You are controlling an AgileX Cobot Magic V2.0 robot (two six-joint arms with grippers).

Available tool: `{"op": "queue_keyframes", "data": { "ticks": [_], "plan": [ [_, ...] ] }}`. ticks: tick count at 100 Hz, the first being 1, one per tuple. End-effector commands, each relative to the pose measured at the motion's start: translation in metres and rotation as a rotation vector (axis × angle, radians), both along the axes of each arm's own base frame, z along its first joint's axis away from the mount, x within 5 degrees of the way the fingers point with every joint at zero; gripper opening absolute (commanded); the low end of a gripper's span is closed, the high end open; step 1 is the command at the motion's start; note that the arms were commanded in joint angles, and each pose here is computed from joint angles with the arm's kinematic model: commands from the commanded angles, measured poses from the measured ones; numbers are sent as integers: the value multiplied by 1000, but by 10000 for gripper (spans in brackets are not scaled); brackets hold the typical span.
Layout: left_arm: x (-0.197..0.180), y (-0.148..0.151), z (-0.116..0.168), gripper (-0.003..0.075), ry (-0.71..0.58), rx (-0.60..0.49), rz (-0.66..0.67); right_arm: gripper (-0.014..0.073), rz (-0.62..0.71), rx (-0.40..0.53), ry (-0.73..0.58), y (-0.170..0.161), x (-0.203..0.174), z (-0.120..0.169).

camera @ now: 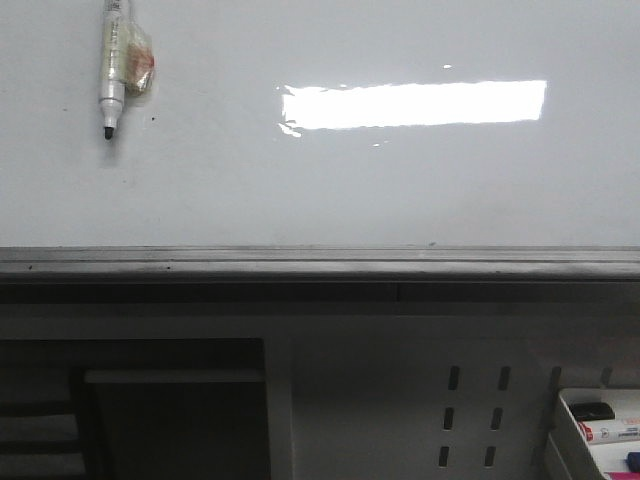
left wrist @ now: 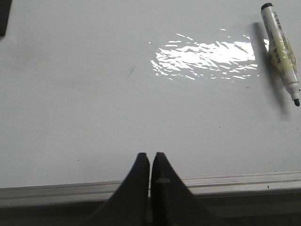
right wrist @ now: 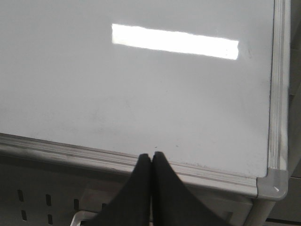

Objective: Write number 4 on whiteboard

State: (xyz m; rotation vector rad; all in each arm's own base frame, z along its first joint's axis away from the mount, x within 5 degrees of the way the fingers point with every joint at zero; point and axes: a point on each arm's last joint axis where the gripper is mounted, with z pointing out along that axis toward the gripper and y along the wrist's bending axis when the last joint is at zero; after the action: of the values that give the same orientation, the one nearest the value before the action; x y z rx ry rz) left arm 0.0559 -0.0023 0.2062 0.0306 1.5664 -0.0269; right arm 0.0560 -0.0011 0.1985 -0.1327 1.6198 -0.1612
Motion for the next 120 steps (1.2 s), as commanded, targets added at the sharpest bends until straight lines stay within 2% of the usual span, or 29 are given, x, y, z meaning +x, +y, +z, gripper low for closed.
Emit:
{"op": "queue_keyframes", "data": {
  "ticks": [1,90,107,120],
  "plan": [
    [-1,0,-2,-20,-66,-24,-2,-64,-1,-17,-74,0,-1,0],
    [-1,0,-2,-20,-66,-24,-2,-64,-2,-17,-79,0,-1,1],
    [-1,0,-2,-20,-65,-86,-6,-64,3,81,-89,0,-1,2],
    [-1,0,-2,-20,-61,-255,-15,-64,0,206,-145,0,-1,6]
  ]
}}
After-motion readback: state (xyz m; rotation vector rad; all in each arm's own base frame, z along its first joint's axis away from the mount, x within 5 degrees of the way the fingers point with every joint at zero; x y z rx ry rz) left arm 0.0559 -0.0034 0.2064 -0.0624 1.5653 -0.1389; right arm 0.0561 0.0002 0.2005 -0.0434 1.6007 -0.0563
